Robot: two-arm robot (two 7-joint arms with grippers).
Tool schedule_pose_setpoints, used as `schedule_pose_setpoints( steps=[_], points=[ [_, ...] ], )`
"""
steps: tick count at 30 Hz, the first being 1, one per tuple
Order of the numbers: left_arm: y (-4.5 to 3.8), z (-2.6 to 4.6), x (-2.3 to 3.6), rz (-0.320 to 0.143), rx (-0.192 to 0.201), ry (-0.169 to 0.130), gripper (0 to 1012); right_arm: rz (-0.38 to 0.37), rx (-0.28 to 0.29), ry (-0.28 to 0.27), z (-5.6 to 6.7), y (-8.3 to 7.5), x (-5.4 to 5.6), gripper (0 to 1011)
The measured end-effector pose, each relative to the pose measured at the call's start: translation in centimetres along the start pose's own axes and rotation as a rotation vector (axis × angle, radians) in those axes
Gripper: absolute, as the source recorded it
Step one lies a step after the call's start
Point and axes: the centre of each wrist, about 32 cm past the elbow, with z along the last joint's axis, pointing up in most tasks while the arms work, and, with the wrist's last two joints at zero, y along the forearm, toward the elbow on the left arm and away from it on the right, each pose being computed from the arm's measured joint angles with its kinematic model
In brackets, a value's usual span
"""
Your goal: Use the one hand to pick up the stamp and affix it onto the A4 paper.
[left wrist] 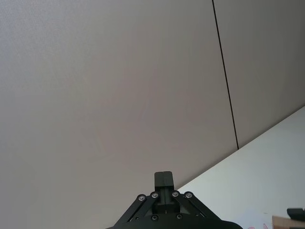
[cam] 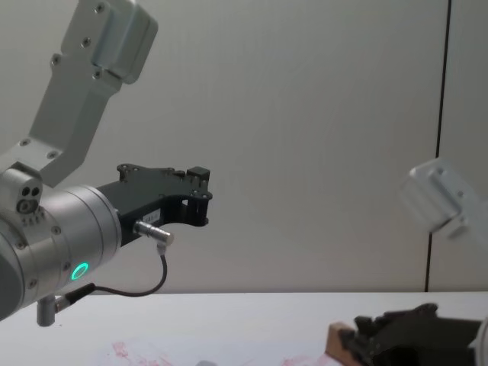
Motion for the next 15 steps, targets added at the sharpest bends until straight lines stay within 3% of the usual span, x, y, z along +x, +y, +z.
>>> schedule_pose_setpoints(
  steps=[7,15],
  points=[
    [0.00,0.00,0.00,0.000,0.000,0.000,0,-0.057,0.012,0.021,0.4,-1.6,1.2,218],
    [0.00,0.00,0.00,0.000,0.000,0.000,0,-0.102,-0.005,0.029,0.0,-3.1,2.1,218]
  ],
)
